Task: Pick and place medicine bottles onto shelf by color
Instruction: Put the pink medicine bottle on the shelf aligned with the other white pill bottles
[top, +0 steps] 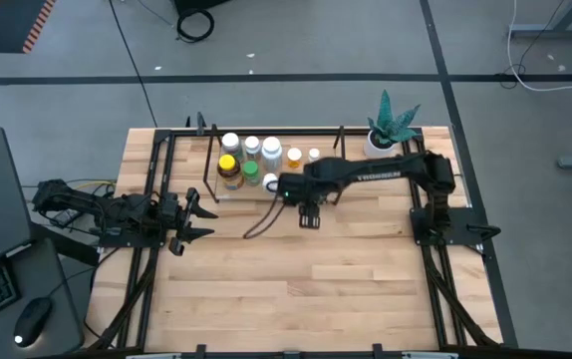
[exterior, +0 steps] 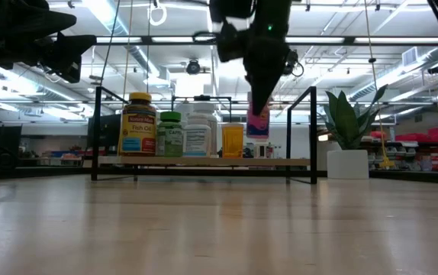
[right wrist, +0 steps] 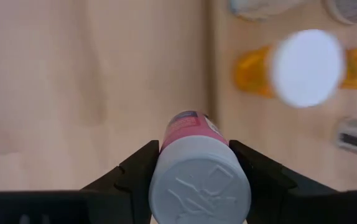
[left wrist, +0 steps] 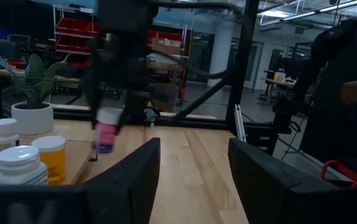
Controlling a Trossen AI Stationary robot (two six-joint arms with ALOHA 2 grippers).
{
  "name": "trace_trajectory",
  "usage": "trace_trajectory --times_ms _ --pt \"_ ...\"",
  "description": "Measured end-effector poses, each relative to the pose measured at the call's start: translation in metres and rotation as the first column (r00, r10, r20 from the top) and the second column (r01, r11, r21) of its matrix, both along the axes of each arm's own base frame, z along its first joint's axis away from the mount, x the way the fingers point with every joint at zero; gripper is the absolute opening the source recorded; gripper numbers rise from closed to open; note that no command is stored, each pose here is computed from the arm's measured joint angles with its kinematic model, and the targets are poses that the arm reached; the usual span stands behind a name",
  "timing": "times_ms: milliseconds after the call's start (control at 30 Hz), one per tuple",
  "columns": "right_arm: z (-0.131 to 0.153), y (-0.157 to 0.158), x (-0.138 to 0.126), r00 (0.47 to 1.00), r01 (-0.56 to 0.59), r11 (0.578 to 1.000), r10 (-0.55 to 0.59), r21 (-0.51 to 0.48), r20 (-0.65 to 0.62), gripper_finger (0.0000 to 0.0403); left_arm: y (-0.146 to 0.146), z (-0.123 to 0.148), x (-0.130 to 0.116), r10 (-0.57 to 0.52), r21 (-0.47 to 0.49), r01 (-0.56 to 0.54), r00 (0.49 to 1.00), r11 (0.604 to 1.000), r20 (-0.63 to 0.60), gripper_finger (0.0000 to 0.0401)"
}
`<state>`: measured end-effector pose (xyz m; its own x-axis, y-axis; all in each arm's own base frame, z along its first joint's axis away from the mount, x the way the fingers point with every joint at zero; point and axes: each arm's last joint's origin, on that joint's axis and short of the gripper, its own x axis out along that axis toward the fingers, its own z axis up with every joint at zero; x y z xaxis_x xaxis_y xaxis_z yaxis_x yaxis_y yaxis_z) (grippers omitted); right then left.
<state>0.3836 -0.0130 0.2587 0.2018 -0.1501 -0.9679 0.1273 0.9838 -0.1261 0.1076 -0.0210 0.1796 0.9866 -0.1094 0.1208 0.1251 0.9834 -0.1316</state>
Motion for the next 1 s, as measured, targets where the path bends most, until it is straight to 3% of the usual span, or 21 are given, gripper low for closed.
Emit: trace_trajectory --times_ms 400,633,1000 --pt "-0.021 -0.075 -0.012 0.997 0.063 0.998 -0.063 0.013 -0.042 0.019 0.0 0.0 0.0 0.0 0.0 0.0 1.0 1.0 0.0 0.0194" --pt "-0.026 -0.083 -0.013 0.997 0.079 0.997 -0.079 0.016 -0.025 0.0201 0.0 0.0 0.0 0.0 0.0 0.0 1.0 1.0 0.0 0.0198" --pt "-0.023 -0.087 -0.017 0.995 0.096 0.995 -0.095 0.014 -0.039 0.0279 0.0 0.0 0.0 0.0 0.0 0.0 1.0 1.0 0.001 0.0198"
